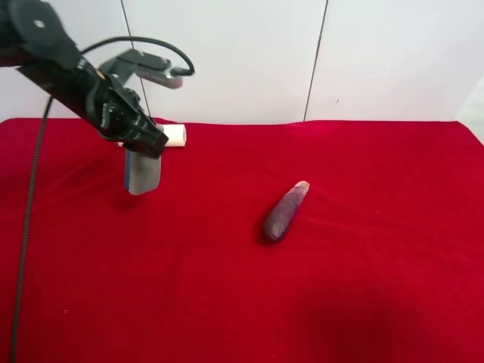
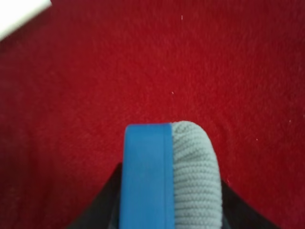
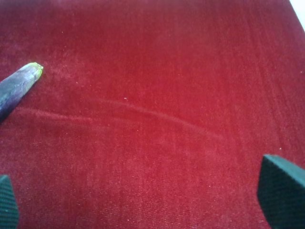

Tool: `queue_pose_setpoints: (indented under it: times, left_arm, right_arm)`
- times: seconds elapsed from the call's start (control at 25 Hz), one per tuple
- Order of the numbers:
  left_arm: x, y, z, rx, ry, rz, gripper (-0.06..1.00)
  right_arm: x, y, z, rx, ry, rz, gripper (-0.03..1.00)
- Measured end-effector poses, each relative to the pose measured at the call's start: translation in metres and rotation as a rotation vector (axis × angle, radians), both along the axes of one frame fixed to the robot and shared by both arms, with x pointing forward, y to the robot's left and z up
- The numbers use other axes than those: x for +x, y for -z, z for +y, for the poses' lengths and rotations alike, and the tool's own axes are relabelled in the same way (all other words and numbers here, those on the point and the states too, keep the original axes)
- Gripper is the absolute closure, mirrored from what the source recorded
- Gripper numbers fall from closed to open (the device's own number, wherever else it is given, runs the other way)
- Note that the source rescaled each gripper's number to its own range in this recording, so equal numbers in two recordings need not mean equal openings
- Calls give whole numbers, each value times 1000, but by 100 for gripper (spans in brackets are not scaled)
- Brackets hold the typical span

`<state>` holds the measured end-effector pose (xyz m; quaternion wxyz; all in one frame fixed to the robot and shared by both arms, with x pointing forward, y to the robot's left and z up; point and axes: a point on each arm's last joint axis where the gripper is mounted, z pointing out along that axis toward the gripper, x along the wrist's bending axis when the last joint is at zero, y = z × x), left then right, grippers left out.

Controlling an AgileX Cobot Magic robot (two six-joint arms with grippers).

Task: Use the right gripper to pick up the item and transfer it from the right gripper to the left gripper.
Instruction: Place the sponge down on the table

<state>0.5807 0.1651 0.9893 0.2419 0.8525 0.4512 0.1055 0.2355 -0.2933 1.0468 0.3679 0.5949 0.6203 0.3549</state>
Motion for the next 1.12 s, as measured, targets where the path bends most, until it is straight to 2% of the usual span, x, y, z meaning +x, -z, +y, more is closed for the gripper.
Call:
queue_pose_setpoints:
  times: [0.28, 0.48, 0.56, 0.8, 1.12]
  left_arm:
    - [21, 19, -11, 56, 67, 195, 94]
    - [33, 34, -13, 154, 106, 378, 94]
    - [41, 40, -15, 170, 99, 420, 94]
    - [60, 52, -23, 149, 57, 429, 94]
    - [72, 53, -26, 112, 28, 313, 94]
  right_arm:
    - [0, 0, 0, 0, 0, 0, -3]
    - [0, 0, 0, 0, 0, 0, -3]
    - [0, 0, 0, 0, 0, 0, -3]
    - [0, 0, 0, 0, 0, 0, -3]
    - [0, 0, 0, 0, 0, 0, -3]
